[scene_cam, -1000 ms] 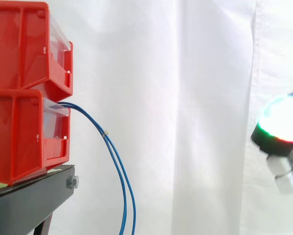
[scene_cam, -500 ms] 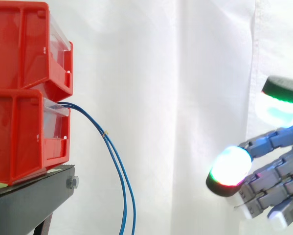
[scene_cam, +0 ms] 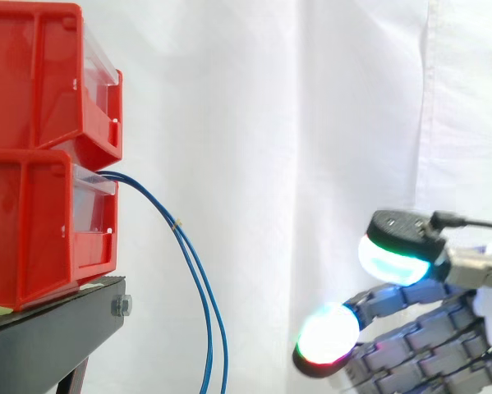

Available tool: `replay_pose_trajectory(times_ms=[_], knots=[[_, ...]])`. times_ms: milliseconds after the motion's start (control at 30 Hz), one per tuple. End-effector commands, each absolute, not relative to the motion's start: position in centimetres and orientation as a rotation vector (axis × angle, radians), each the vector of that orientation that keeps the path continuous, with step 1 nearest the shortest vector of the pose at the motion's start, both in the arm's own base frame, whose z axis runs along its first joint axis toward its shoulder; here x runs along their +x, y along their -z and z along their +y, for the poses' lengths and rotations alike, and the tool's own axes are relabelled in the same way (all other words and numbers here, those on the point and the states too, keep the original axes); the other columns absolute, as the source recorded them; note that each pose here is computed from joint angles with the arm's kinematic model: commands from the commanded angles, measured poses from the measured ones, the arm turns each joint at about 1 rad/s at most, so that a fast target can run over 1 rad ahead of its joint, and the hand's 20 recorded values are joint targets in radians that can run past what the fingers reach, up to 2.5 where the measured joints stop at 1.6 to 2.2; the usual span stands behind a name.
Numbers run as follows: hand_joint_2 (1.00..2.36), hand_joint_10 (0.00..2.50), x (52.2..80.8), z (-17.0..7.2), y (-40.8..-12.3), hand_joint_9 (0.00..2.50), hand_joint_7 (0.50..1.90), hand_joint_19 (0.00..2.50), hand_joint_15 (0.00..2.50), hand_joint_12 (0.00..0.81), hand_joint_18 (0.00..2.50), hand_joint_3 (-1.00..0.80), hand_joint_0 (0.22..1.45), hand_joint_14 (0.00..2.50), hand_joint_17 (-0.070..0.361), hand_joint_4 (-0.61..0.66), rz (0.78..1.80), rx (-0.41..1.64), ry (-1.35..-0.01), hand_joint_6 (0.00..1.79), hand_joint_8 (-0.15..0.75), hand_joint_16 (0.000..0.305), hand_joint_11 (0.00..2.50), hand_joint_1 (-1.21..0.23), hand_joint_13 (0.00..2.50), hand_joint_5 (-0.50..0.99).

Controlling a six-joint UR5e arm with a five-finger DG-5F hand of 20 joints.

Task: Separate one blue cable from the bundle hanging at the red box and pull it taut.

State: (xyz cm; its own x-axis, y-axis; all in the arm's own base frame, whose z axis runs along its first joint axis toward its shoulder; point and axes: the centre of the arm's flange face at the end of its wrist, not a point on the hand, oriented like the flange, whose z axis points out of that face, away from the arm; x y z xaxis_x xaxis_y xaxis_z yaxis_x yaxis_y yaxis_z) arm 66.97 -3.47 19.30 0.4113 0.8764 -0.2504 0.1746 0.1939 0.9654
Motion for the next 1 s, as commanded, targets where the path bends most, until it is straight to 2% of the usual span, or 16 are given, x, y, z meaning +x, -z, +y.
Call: replay_pose_trajectory(times_ms=[0, 467, 800, 967], knots=[[1.00, 0.01, 69.1, -3.7, -17.8, 0.51, 0.80, 0.53, 0.20, 0.346, 0.46, -0.50, 0.56, 0.01, 0.112, 0.26, 1.058, 1.320, -0.640, 0.50, 0.277, 0.050, 0.22, -0.46, 0.44, -0.21], [1.00, 0.01, 73.8, -4.8, -15.7, 0.51, 0.80, 0.54, 0.20, 0.343, 0.46, -0.50, 0.56, 0.01, 0.111, 0.26, 1.021, 1.331, -0.642, 0.50, 0.280, 0.050, 0.23, -0.46, 0.43, -0.21], [1.00, 0.01, 76.2, -1.0, -17.0, 0.49, 0.80, 0.55, 0.22, 0.376, 0.47, -0.50, 0.47, 0.01, 0.125, 0.26, 1.108, 1.182, -0.730, 0.50, 0.293, 0.056, 0.24, -0.54, 0.44, -0.22], [1.00, 0.01, 76.5, 0.0, -15.8, 0.50, 0.81, 0.55, 0.23, 0.379, 0.48, -0.50, 0.45, 0.01, 0.128, 0.27, 1.104, 1.173, -0.751, 0.50, 0.297, 0.057, 0.24, -0.55, 0.45, -0.22]])
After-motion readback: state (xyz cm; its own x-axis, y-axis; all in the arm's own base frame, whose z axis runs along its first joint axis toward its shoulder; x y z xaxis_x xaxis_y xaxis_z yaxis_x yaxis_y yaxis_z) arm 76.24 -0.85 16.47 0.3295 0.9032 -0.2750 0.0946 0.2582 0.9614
